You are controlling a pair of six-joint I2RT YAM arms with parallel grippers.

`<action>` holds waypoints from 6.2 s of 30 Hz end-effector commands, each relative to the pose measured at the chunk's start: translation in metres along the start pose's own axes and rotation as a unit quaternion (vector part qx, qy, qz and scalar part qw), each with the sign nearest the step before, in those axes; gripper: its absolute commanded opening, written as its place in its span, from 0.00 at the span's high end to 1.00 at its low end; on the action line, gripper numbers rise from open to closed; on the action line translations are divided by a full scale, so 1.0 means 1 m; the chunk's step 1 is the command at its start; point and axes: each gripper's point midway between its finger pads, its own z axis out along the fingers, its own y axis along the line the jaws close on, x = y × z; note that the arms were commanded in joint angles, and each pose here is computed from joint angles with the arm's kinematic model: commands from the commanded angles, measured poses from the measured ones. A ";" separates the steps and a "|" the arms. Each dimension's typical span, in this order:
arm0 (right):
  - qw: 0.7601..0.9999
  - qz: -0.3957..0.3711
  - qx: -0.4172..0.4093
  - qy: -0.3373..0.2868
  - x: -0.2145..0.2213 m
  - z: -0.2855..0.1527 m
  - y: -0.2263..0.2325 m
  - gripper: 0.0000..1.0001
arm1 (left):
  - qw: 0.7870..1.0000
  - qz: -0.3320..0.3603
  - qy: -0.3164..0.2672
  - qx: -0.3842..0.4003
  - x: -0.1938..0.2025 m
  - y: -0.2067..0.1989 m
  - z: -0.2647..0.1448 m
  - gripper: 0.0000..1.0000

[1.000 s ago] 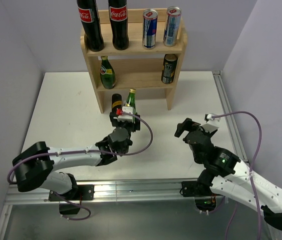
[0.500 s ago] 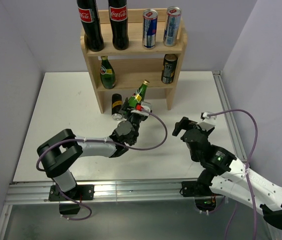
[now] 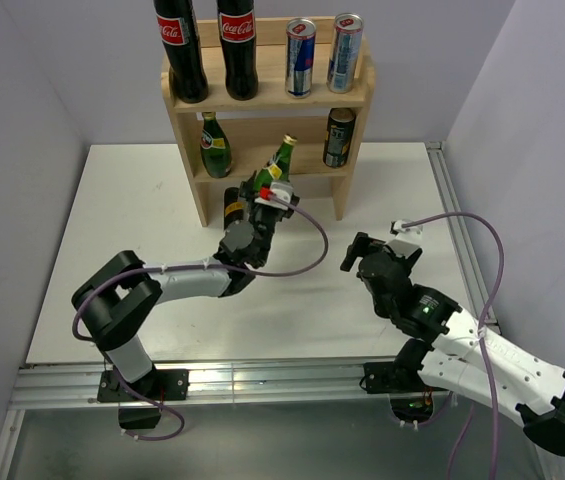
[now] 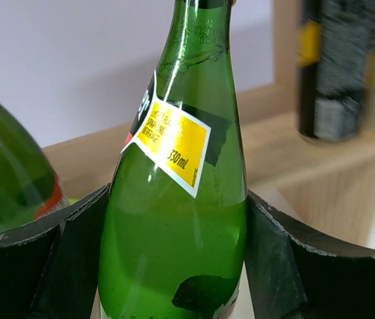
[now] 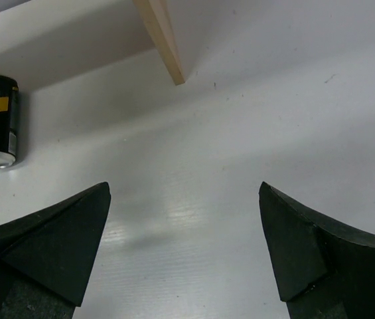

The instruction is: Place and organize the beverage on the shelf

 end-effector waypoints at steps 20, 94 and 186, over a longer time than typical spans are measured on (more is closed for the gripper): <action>1.000 -0.028 0.006 0.013 0.011 0.030 0.016 0.00 | 0.884 -0.263 -0.374 -0.096 -0.165 0.122 0.035 1.00; 1.000 -0.011 -0.004 0.022 0.022 0.038 0.015 0.00 | 0.961 -0.223 -0.119 -0.108 0.075 0.037 0.056 0.01; 0.997 0.059 -0.038 0.024 0.029 0.009 -0.005 0.00 | 0.933 -0.182 0.289 -0.114 0.161 0.076 -0.053 0.07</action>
